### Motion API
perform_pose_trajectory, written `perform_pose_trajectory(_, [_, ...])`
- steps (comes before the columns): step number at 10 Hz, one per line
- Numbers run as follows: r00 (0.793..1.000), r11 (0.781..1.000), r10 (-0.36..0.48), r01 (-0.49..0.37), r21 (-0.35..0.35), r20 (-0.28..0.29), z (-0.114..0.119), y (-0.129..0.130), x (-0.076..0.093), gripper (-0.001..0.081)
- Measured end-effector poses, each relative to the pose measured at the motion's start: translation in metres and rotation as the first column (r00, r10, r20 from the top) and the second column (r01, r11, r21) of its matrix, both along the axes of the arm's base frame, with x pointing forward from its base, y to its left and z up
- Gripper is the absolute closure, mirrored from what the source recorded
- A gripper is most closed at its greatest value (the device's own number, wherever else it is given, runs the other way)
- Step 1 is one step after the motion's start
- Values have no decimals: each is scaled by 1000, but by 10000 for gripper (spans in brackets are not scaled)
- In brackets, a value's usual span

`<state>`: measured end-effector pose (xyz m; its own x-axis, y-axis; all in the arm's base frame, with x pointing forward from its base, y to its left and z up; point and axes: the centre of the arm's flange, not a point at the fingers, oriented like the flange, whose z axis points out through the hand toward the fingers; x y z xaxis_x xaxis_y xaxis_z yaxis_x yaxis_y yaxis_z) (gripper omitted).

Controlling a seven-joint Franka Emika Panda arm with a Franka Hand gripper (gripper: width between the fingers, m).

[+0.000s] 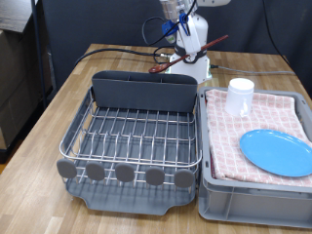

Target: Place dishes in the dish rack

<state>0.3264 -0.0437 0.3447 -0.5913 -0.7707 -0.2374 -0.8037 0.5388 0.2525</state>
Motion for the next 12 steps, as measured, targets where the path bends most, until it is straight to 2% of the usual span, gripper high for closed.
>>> perform_pose_trajectory(2, [1000,999,-22,23,45,-17,-3,-7,-3,711])
perform_pose_trajectory(6, [999,996,-33,36,86,-37,-19,-25,-6,711])
perform_pose_trajectory(9, [999,992,-27,30,121,-26,-35,-44,-7,711])
perform_pose_trajectory(12, [999,992,-37,39,116,-17,-50,-60,-7,711])
